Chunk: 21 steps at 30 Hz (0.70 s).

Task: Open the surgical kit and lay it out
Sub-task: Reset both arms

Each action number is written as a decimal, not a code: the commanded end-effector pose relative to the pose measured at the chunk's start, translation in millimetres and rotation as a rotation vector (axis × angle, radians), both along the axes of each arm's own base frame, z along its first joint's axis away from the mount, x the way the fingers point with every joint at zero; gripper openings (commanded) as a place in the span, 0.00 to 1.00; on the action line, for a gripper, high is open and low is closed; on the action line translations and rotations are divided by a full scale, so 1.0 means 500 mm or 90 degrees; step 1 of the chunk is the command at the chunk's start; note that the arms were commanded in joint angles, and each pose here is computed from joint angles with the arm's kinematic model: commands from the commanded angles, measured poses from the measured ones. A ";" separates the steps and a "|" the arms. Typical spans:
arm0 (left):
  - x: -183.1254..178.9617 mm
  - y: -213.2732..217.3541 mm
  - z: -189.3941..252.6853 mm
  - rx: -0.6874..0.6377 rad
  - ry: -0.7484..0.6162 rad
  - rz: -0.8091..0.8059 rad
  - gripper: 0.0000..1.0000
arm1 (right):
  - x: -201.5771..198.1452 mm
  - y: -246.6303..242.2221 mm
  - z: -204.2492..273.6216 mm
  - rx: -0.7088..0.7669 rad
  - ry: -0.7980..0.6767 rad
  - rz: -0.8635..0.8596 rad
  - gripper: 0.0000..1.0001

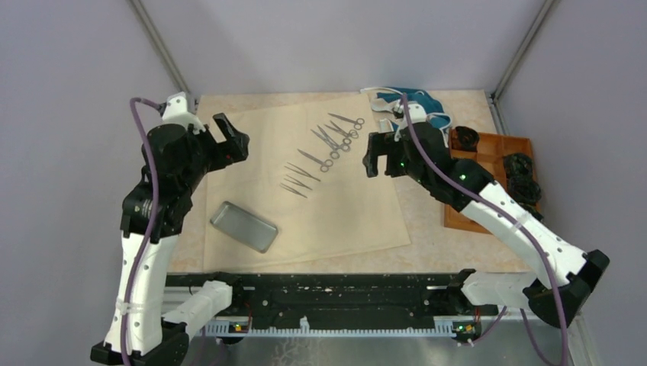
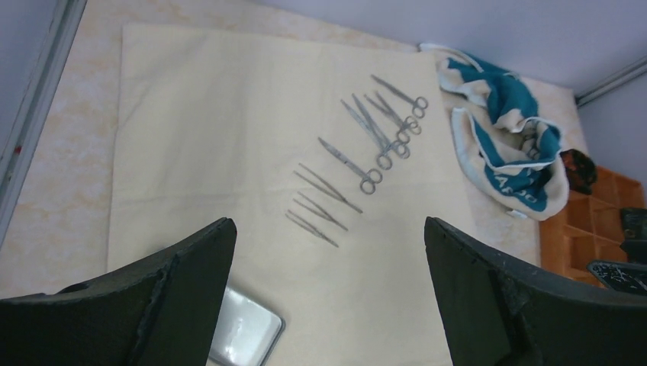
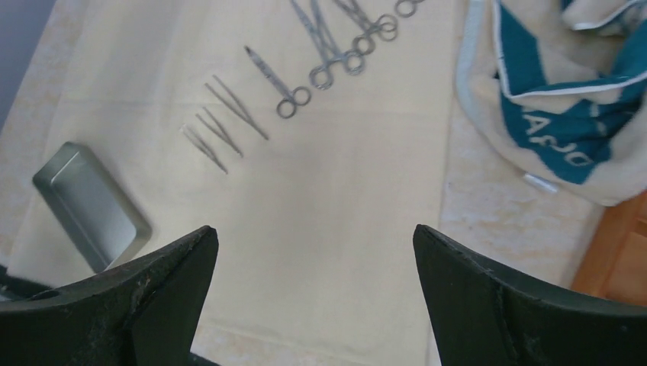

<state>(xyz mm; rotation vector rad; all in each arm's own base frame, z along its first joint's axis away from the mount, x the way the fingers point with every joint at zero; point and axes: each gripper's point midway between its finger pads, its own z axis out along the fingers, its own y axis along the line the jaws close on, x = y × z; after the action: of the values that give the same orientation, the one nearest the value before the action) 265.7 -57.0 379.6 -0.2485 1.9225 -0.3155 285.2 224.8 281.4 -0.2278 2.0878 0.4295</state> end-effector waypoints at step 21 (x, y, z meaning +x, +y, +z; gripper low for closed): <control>0.034 -0.025 0.252 0.005 -0.319 -0.056 0.99 | -0.100 -0.345 0.259 -0.030 -0.210 -0.334 0.99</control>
<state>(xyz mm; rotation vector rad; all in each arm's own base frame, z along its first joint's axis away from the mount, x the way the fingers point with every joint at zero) 278.9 -62.4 481.1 -0.0956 1.5217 -0.3499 231.9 62.4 400.8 0.1711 1.7644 0.0824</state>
